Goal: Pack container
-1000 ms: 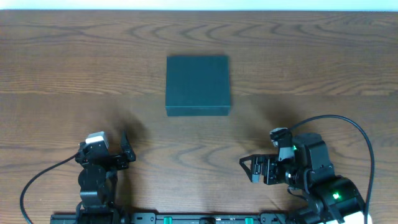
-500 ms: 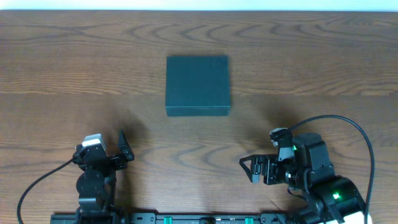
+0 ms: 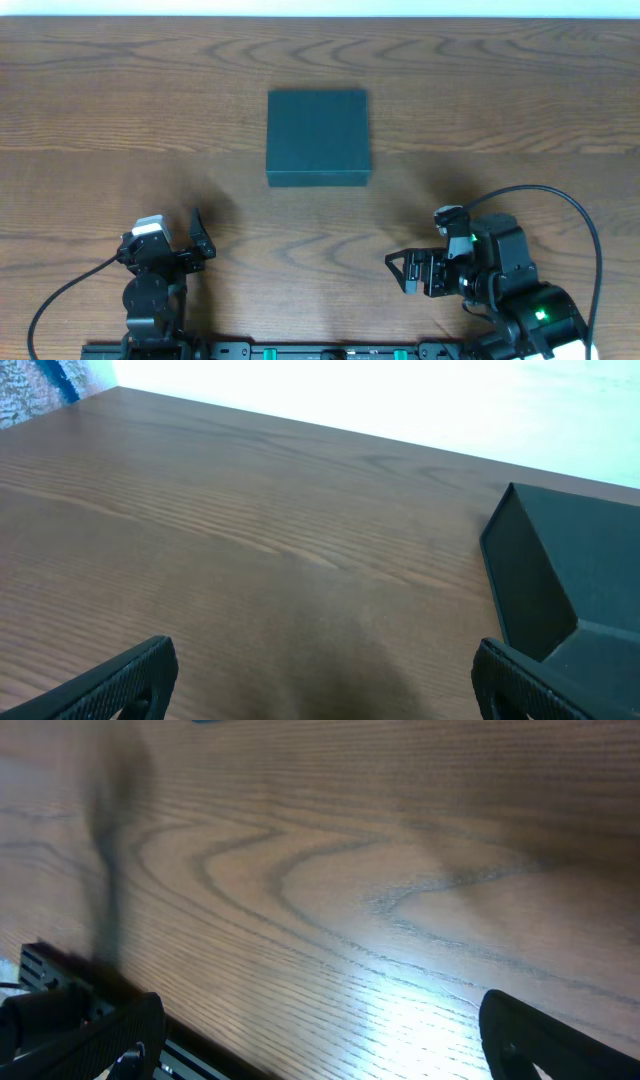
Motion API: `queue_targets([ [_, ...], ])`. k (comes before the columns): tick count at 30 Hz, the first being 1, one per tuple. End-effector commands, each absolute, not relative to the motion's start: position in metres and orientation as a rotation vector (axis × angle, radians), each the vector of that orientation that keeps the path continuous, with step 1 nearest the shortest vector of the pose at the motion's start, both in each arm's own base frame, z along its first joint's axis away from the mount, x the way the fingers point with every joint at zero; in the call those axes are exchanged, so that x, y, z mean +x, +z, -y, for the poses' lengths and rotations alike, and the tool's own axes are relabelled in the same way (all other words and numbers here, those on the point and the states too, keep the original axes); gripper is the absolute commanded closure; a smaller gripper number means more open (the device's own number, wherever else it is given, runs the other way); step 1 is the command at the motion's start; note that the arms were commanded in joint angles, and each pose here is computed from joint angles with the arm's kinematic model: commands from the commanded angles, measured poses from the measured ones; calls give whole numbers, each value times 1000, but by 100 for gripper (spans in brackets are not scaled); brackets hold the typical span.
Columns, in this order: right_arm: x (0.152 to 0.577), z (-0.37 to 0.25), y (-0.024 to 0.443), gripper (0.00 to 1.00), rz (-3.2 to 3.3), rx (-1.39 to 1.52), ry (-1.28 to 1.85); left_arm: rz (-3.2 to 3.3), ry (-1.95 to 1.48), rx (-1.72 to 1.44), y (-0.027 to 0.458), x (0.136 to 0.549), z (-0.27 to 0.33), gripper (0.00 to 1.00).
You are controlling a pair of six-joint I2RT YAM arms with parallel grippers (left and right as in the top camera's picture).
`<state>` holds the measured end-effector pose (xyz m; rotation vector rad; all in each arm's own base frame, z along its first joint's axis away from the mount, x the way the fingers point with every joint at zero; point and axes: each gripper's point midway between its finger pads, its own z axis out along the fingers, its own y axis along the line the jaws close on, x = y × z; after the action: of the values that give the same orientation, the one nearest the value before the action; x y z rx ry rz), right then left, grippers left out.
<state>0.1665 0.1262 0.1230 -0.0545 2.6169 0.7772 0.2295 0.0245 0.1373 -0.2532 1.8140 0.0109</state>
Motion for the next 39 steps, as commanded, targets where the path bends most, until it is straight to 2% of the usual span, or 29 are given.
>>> queue_targets([
  [1,165,-128,123,1,-2618,-55,791,-1830,29,-262,127,229,-27,5],
  [18,169,-121,128,1,-2569,-91,723,-1830,30,-262,127,229,-27,5],
  [31,149,-107,204,1,-1947,-632,461,-1830,29,-262,127,229,-27,5],
  [34,145,-105,204,1,-1871,-705,396,-1830,30,-262,127,229,-27,5],
  [39,143,-104,176,1,-1858,-716,384,-1830,30,-262,127,229,-27,5],
])
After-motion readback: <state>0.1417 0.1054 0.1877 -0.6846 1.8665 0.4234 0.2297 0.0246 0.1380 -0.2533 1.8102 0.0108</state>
